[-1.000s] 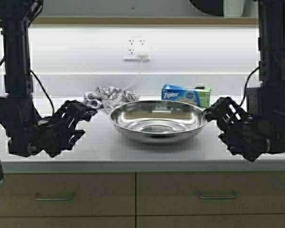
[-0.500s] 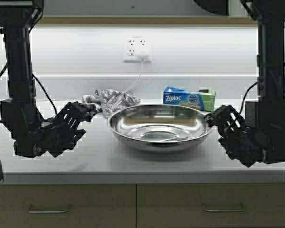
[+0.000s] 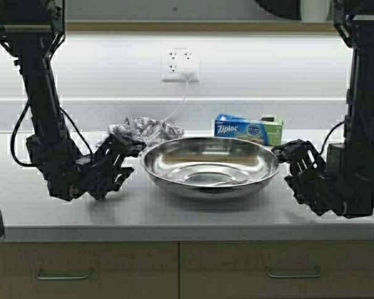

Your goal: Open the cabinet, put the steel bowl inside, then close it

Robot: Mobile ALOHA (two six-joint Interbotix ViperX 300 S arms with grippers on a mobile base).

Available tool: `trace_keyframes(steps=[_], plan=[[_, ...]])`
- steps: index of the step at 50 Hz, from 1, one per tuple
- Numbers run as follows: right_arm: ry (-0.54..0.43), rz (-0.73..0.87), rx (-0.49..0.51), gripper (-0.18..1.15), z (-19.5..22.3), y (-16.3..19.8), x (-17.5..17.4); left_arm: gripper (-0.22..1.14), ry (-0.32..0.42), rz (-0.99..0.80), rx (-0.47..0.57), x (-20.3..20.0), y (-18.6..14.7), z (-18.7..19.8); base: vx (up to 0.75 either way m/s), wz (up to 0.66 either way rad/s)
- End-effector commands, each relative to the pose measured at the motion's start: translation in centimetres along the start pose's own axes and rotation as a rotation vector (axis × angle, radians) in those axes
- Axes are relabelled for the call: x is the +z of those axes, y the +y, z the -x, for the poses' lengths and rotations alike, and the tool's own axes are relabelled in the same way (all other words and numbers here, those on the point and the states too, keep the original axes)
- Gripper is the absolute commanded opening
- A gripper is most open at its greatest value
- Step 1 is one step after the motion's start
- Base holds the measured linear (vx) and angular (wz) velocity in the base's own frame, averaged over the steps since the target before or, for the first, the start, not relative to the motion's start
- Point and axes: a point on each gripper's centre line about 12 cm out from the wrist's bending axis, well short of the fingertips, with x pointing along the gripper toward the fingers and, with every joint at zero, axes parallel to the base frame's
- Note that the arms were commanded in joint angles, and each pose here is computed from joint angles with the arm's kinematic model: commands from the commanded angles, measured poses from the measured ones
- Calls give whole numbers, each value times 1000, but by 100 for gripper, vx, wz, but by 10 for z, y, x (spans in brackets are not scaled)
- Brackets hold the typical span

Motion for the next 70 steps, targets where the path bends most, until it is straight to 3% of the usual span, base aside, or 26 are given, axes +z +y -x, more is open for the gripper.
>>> trace_keyframes(steps=[1, 23, 30, 35, 43, 46, 48, 55, 70], plan=[[-5, 2, 28, 104, -5, 6, 5, 101, -14, -7, -32, 9, -11, -7, 0, 0], [-8, -70, 66, 104, -18, 4, 4, 100, 35, -14, -80, 6, -19, -13, 0, 0], [-3, -90, 57, 98, -17, 0, 2, 89, 49, 8, -55, 6, -18, -15, 0, 0], [-3, -112, 53, 79, -16, -2, 1, 64, 53, 17, -46, 6, -17, -17, 0, 0], [-3, -153, 60, 21, -18, -2, 1, 5, 49, 33, -20, 6, -15, -13, 0, 0], [-1, -156, 60, 3, -17, -2, 0, -6, 37, 40, -3, 7, -13, -10, 0, 0], [-3, -164, 65, -2, -16, -2, 0, -5, 28, 44, 11, 7, -12, -7, 0, 0], [-6, -174, 77, 7, -15, 0, 1, 4, -2, 55, 50, 11, -12, 3, 0, 0], [63, -200, 128, 6, -6, 22, 0, 2, -28, -16, 102, 23, -29, 26, 0, 0]])
